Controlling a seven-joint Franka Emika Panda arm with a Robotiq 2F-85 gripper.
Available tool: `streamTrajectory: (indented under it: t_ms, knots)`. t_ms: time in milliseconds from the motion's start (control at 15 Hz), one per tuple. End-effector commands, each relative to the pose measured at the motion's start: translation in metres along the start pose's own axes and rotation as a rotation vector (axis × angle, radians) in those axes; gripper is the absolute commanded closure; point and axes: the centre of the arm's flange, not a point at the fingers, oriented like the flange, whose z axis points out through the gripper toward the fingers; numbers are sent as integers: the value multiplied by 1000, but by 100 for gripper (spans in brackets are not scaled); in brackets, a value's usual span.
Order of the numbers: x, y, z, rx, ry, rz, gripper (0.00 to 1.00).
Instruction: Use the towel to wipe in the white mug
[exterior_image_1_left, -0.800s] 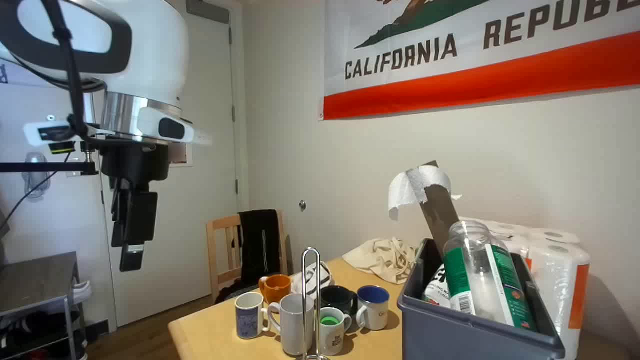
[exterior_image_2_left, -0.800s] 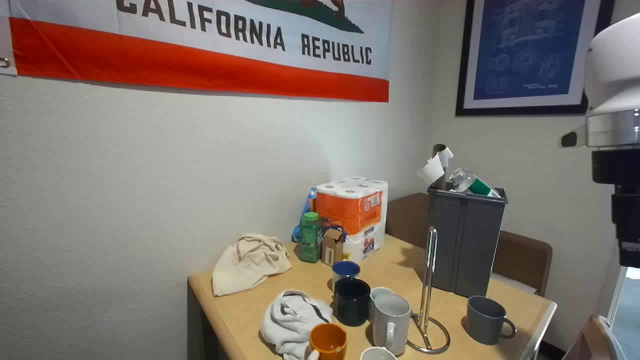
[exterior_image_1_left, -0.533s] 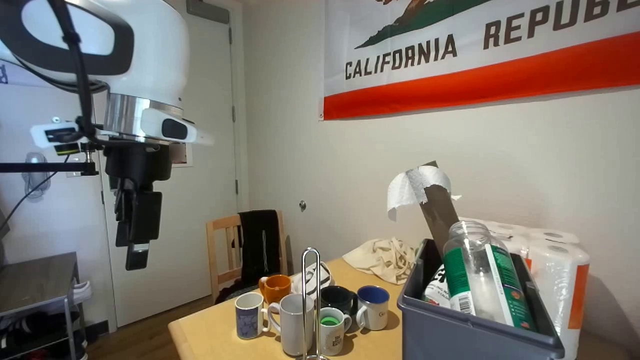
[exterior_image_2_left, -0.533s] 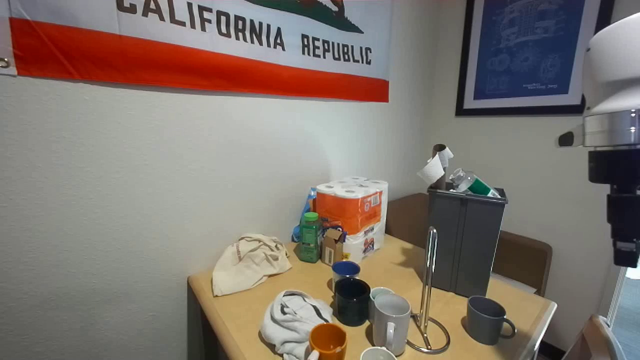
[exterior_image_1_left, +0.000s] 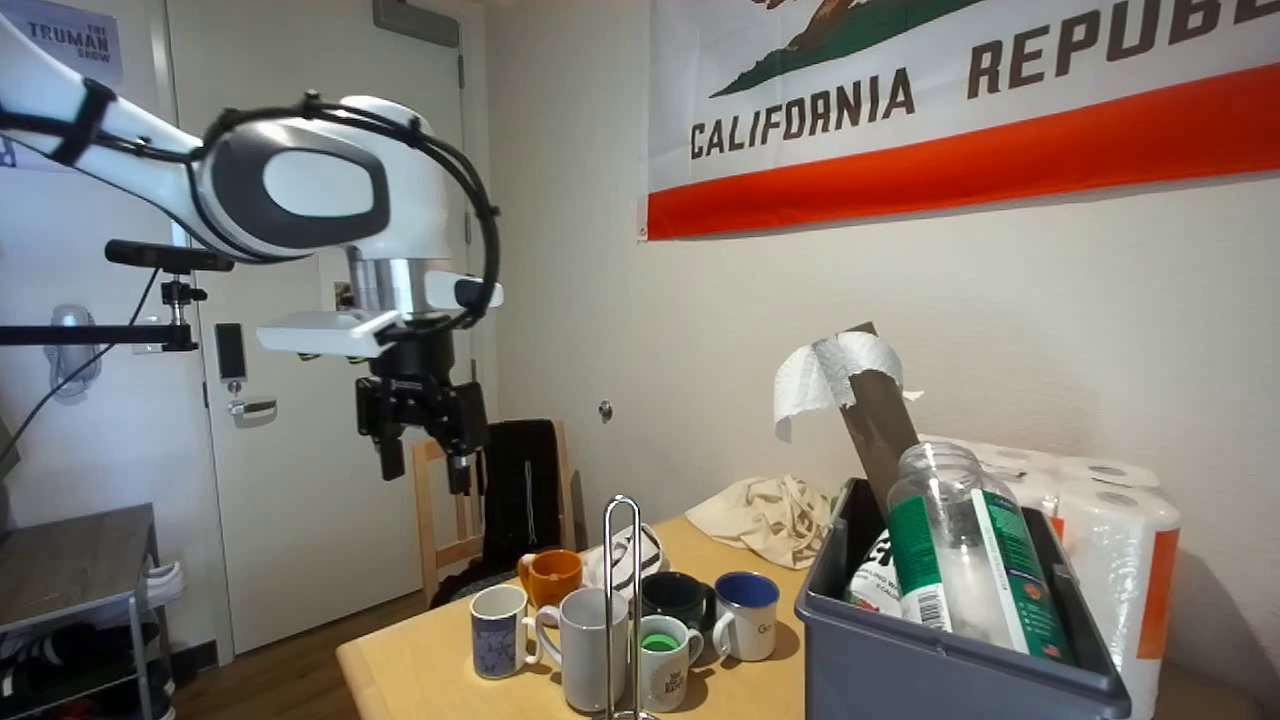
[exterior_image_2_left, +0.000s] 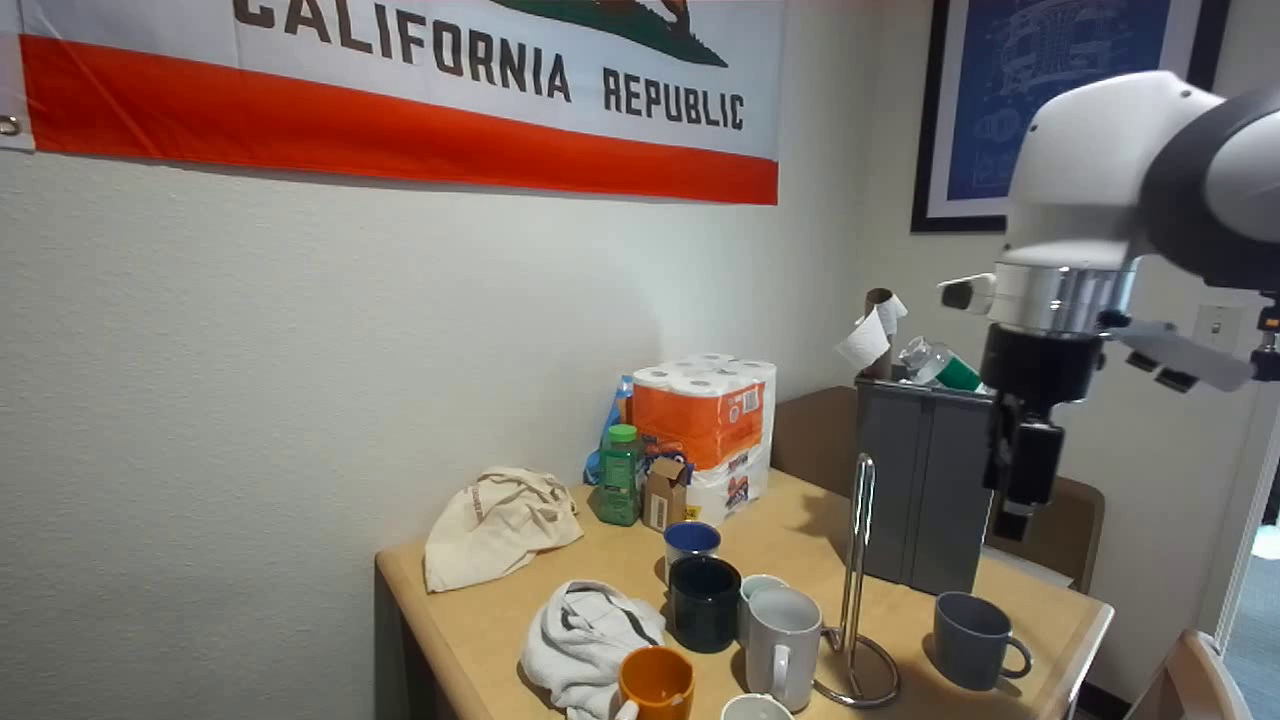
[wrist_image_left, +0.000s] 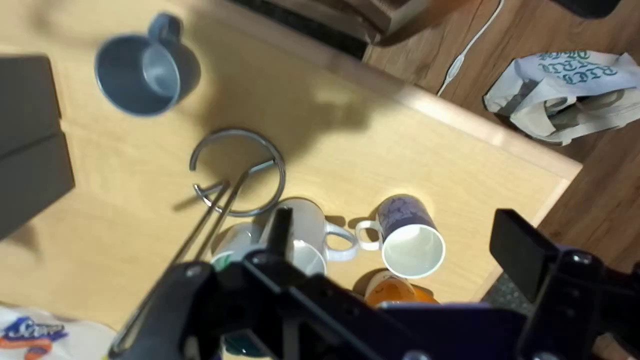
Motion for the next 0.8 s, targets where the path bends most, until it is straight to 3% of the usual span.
streamTrajectory:
  t_ms: [0, 267, 333, 733]
  knots:
    - [90, 6, 24, -52, 69, -147, 0]
    - [156, -6, 43, -86, 205, -188, 0]
    - [117, -8, 41, -78, 171, -167, 0]
    - [129, -6, 56, -66, 180, -182, 0]
